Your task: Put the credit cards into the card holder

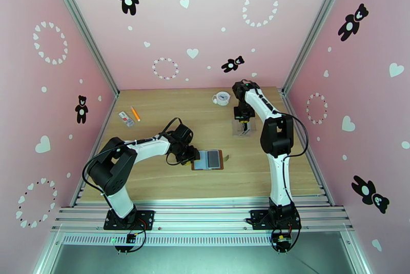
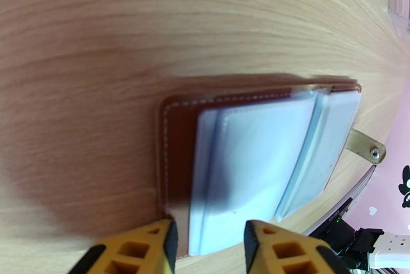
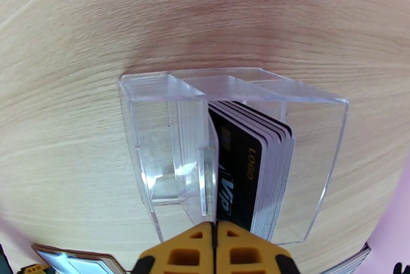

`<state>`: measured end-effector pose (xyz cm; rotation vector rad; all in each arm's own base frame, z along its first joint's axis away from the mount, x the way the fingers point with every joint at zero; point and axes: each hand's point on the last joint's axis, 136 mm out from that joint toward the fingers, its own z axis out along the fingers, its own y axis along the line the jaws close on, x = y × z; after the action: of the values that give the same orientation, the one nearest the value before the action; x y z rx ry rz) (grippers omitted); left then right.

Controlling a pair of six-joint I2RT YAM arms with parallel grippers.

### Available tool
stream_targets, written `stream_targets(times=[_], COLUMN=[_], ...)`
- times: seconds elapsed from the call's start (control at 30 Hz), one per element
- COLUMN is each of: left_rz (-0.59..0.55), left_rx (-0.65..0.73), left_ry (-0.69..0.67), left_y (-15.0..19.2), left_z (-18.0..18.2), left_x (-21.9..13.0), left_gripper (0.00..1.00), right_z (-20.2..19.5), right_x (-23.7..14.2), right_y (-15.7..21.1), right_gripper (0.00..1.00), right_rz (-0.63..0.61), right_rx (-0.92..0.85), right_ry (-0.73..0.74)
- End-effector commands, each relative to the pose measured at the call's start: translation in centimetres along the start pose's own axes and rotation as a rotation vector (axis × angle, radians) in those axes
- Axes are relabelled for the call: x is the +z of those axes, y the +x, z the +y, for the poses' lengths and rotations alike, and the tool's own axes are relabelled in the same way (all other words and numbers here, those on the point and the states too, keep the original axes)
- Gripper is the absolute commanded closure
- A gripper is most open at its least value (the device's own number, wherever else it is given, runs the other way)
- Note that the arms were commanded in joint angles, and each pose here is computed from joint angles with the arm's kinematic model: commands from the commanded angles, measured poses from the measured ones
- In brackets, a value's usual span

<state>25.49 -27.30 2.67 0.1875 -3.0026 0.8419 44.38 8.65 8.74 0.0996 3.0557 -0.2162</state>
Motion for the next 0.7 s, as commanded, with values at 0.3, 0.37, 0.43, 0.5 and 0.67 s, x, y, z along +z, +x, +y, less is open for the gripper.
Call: stream_targets(times=[0.3, 0.37, 0.43, 0.5, 0.67], left_rz=[0.012, 0.005, 0.004, 0.004, -0.001], left_rx=[0.008, 0.006, 0.005, 0.005, 0.008], left_ry=[-0.009, -0.014, -0.01, -0.012, -0.01], left_y=[0.2, 0.0, 0.0, 0.0, -0.1], left_z=[0.5, 0.7, 0.7, 0.7, 0.6], left_x=[-0.2, -0.4, -0.5, -0.6, -0.7], left_gripper=[0.6, 0.6, 0.6, 0.6, 0.6], right_z=[0.1, 0.2, 0.2, 0.3, 0.1], right_x=[1.5, 1.5, 1.6, 1.4, -0.2], right_y=[-0.1, -0.1, -0.1, -0.2, -0.9], right_gripper=[0.92, 0.93, 0.95, 1.0, 1.0], right_rz=[0.034, 0.035, 0.035, 0.03, -0.024], right_rx=[0.011, 0.01, 0.009, 0.008, 0.019], right_ry=[-0.02, -0.022, -0.024, -0.026, -0.035])
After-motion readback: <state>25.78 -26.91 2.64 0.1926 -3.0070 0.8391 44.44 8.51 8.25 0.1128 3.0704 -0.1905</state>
